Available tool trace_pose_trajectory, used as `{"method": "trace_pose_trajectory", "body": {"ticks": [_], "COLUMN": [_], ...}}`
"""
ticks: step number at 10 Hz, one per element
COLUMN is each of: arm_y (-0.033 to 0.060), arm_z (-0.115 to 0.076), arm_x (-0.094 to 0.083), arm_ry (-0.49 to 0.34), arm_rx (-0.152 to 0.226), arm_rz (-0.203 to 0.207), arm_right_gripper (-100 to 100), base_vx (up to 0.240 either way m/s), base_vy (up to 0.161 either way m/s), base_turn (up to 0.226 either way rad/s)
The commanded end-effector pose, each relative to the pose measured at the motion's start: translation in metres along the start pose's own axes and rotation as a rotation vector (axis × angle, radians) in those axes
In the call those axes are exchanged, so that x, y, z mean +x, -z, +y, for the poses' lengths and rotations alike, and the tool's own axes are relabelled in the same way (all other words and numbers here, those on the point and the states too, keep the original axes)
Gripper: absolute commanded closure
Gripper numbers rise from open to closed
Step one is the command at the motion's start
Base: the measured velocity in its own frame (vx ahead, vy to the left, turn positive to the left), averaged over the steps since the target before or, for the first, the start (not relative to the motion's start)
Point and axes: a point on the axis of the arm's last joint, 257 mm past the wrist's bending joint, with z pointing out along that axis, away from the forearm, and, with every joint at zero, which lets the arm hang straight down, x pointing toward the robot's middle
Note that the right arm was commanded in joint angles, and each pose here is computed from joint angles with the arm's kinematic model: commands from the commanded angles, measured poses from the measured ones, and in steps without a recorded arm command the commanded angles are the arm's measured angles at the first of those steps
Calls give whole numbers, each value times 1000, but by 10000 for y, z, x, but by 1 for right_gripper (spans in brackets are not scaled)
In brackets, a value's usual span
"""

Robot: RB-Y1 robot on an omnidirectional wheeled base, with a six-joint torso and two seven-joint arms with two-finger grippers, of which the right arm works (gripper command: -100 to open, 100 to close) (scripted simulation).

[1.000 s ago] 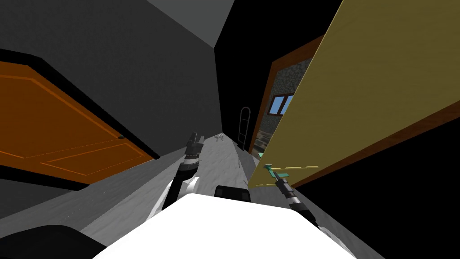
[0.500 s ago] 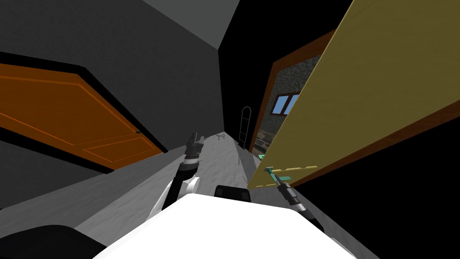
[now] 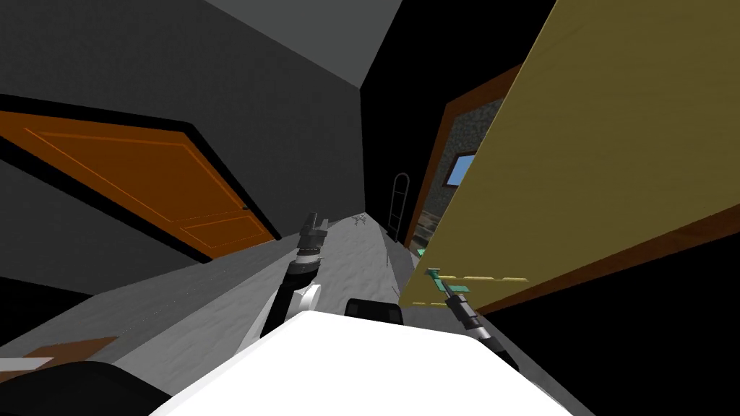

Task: Pull the door open

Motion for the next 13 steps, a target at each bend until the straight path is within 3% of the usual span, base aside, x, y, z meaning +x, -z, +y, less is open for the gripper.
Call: {"method": "trace_pose_trajectory", "body": {"ticks": [1, 10, 12, 13], "arm_y": [-87, -306, -361, -306], "arm_z": [31, 39, 98, 39], "arm_x": [-10, -100, -75, -100], "arm_ry": [4, 16, 16, 16], "arm_rx": [-13, -22, -41, -22], "arm_rz": [-8, -71, -62, -71], "arm_right_gripper": [100, 100, 100, 100], "base_vx": [74, -9, -20, 0], "base_vy": [-58, -44, -20, 0], "base_turn": [289, 196, 53, 0]}}
